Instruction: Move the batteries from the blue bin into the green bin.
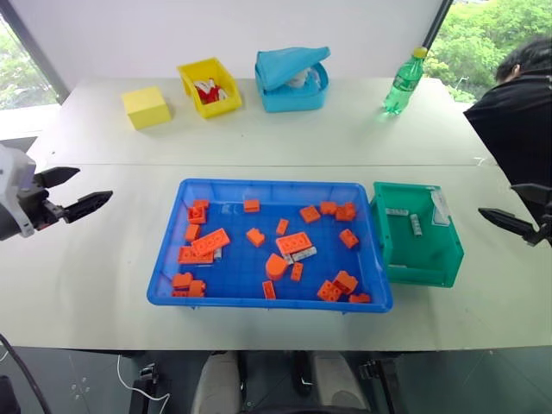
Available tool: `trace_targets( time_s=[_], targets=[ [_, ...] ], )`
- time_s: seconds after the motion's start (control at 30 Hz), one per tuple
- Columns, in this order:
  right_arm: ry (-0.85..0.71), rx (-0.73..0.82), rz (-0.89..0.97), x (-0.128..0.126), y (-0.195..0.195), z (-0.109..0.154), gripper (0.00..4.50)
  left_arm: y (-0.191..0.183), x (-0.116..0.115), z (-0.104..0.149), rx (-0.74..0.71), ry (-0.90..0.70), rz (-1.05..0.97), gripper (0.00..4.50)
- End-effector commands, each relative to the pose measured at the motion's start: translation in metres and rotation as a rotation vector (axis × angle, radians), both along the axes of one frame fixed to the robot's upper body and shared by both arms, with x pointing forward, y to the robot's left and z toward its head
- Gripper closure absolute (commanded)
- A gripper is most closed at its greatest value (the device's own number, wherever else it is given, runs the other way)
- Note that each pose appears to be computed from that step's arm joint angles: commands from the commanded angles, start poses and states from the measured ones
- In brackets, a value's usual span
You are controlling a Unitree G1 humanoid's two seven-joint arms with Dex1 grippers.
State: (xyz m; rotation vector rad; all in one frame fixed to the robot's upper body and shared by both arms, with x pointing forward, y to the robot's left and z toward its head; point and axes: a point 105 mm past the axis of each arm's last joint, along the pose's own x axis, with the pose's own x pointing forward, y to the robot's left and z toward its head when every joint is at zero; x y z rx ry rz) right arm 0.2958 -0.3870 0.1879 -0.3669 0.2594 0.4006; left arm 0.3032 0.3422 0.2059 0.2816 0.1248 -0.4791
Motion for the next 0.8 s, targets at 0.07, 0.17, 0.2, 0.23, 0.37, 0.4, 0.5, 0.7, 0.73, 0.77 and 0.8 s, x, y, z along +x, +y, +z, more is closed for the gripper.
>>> trace_targets(
  time_s=[0.07,0.17,0.2,0.23,0.37,0.4,0.5,0.7,0.73,0.77,0.8],
  targets=[
    [-0.054,-0.011,0.000,0.003,-0.001,0.013,0.02,-0.004,-0.002,0.019,0.025,-0.063,-0.022,0.00],
    [-0.068,-0.010,0.001,0.004,-0.002,0.014,0.02,-0.004,0.000,0.018,0.019,-0.072,-0.007,0.00],
    [-0.069,-0.005,0.005,0.005,-0.002,0.015,0.02,-0.004,0.000,0.018,0.015,-0.072,-0.004,0.00],
    [-0.068,0.003,0.010,0.005,-0.001,0.015,0.02,-0.004,0.000,0.018,0.008,-0.072,-0.005,0.00],
    [-0.059,0.034,0.022,0.006,0.001,0.017,0.02,-0.004,-0.003,0.018,-0.023,-0.063,-0.018,0.00],
    [-0.062,0.027,0.020,0.006,0.000,0.017,0.02,-0.004,-0.003,0.018,-0.013,-0.066,-0.013,0.00],
    [-0.075,0.011,-0.003,0.011,-0.003,0.021,0.02,-0.008,-0.002,0.018,-0.011,-0.071,-0.028,0.00],
    [-0.093,-0.026,0.116,0.026,0.021,0.053,0.02,-0.044,-0.009,0.025,-0.027,-0.054,-0.198,0.00],
    [-0.088,-0.040,0.151,0.027,0.028,0.058,0.02,-0.050,-0.012,0.026,-0.027,-0.048,-0.232,0.00],
    [-0.081,-0.054,0.185,0.029,0.034,0.061,0.02,-0.056,-0.014,0.027,-0.026,-0.042,-0.261,0.00],
    [-0.072,-0.076,0.267,0.031,0.051,0.067,0.02,-0.065,-0.018,0.029,-0.021,-0.027,-0.319,0.00]
  ],
)
